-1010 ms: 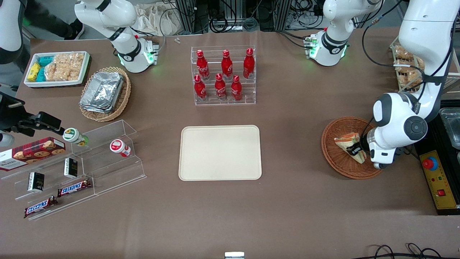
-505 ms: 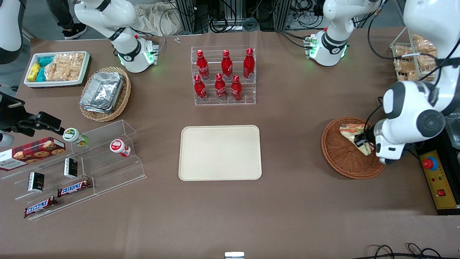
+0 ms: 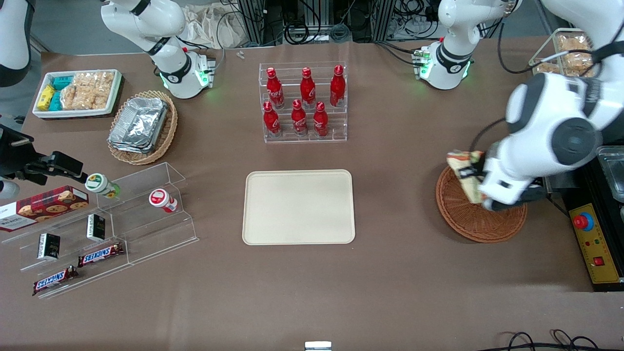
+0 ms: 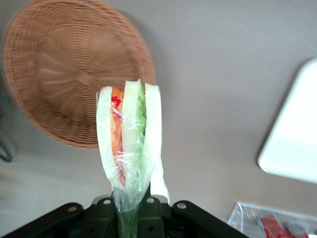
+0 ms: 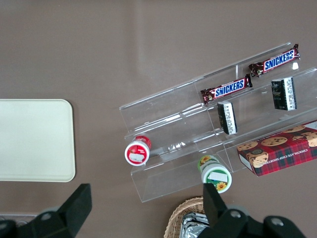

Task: Place sandwich from basket to tray
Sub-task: 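Carry the sandwich with the left gripper over to the cream tray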

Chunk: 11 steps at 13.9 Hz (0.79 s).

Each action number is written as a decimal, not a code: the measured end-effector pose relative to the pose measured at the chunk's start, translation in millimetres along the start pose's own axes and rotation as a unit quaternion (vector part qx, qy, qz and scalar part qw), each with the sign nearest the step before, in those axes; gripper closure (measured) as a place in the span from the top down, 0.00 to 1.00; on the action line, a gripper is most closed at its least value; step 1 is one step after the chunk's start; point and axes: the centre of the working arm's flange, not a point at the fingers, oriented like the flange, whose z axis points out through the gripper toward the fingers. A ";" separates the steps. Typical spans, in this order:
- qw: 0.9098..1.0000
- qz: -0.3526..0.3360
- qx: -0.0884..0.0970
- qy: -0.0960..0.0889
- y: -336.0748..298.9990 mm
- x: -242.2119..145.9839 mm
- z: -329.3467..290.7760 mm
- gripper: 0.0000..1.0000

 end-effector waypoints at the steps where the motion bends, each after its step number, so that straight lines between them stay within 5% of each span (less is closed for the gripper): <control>1: 1.000 0.028 -0.007 0.007 28.1 -11.5 0.5 0.15; 5: 0.993 0.103 -0.041 0.030 124.5 -37.1 32.7 0.15; 11: 0.991 0.111 -0.036 0.063 233.1 -38.3 146.4 0.15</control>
